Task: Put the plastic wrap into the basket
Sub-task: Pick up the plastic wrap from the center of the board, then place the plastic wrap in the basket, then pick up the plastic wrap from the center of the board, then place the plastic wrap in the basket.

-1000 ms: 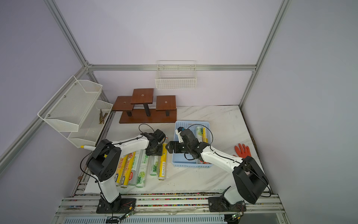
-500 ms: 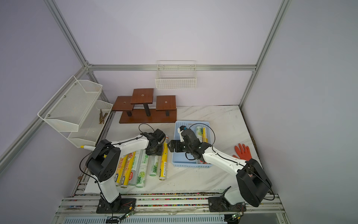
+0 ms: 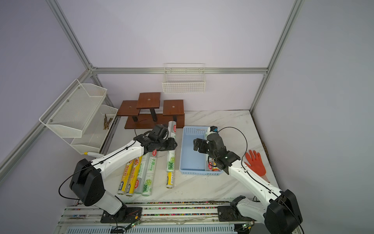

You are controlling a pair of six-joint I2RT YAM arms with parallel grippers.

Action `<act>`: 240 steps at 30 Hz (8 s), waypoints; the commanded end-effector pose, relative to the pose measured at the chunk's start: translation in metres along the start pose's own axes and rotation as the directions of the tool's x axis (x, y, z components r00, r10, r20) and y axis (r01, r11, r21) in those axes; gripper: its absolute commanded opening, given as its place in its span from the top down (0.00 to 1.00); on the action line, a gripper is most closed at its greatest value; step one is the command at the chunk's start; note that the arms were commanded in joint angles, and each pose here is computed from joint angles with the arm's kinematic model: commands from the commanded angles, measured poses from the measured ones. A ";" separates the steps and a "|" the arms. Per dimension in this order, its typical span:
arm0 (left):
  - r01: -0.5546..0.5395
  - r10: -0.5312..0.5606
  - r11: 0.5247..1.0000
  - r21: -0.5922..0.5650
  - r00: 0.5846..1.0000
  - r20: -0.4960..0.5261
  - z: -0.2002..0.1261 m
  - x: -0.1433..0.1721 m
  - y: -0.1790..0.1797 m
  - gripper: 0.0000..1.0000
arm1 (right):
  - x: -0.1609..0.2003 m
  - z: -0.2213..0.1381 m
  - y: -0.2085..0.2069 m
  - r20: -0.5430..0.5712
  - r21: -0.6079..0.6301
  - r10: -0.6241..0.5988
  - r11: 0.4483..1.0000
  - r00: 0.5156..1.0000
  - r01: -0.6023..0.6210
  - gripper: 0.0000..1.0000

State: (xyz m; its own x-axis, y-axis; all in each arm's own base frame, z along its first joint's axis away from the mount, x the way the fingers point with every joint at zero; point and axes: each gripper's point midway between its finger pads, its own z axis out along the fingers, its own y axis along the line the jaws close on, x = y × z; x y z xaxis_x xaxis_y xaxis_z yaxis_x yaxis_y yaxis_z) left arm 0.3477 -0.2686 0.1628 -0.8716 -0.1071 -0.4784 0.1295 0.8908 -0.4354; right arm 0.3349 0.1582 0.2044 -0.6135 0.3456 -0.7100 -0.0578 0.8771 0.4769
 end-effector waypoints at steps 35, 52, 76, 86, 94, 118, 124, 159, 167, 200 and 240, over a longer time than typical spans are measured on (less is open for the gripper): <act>0.130 -0.087 0.933 0.336 0.986 -0.140 0.115 -0.006 -0.134 0.72 | 0.028 -0.013 -0.086 -0.071 0.130 0.128 0.984 0.989 -0.118 0.04; 0.160 -0.106 0.937 0.312 0.977 -0.183 0.119 0.010 -0.133 0.70 | 0.038 -0.002 -0.084 -0.114 0.103 0.134 0.987 0.984 -0.122 0.04; 0.172 -0.103 0.948 0.269 0.962 -0.251 0.151 0.029 -0.119 0.51 | 0.045 0.005 -0.075 -0.169 0.050 0.126 0.992 0.978 -0.119 0.03; 0.176 -0.091 0.936 0.304 0.958 -0.273 0.151 0.031 -0.127 0.35 | 0.041 0.002 -0.078 -0.150 0.073 0.114 0.992 0.982 -0.104 0.04; 0.175 -0.091 0.931 0.319 0.961 -0.263 0.140 0.025 -0.131 0.36 | 0.041 0.000 -0.079 -0.146 0.080 0.119 0.991 0.982 -0.108 0.04; -0.083 0.109 0.950 -0.302 0.991 0.071 -0.026 -0.012 0.033 0.38 | 0.023 -0.010 0.051 -0.157 -0.359 0.003 0.932 0.988 -0.060 0.09; -0.100 0.089 0.869 -0.485 0.995 -0.046 -0.042 0.024 0.093 0.40 | 0.061 0.009 0.103 -0.228 -0.400 -0.130 0.916 0.965 0.029 0.11; -0.051 -0.119 0.842 -0.537 0.953 -0.278 -0.017 0.122 0.165 0.36 | 0.144 0.030 0.152 -0.346 -0.489 -0.227 0.872 0.910 0.031 0.06; -0.055 -0.115 0.858 -0.510 0.948 -0.296 0.004 0.120 0.160 0.37 | 0.145 0.032 0.146 -0.343 -0.471 -0.223 0.881 0.912 0.039 0.04; 0.016 -0.032 0.994 0.112 0.989 0.142 -0.037 -0.034 -0.018 0.77 | 0.032 -0.003 0.060 -0.022 -0.144 -0.036 0.989 0.999 0.033 0.01; 0.023 -0.001 0.994 0.106 0.980 -0.200 0.111 -0.008 -0.095 0.74 | 0.050 0.004 -0.041 -0.145 0.006 0.129 0.992 0.981 -0.129 0.01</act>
State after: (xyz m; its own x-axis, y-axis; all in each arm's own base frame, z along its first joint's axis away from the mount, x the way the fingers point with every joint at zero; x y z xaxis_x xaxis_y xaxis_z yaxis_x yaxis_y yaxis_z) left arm 0.3957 -0.3829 0.0955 -0.9592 -0.0418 -0.2795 0.1007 0.8736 -0.4761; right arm 0.3059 0.1426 0.1472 -0.7307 0.4008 -0.5526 0.0261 0.8253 0.5641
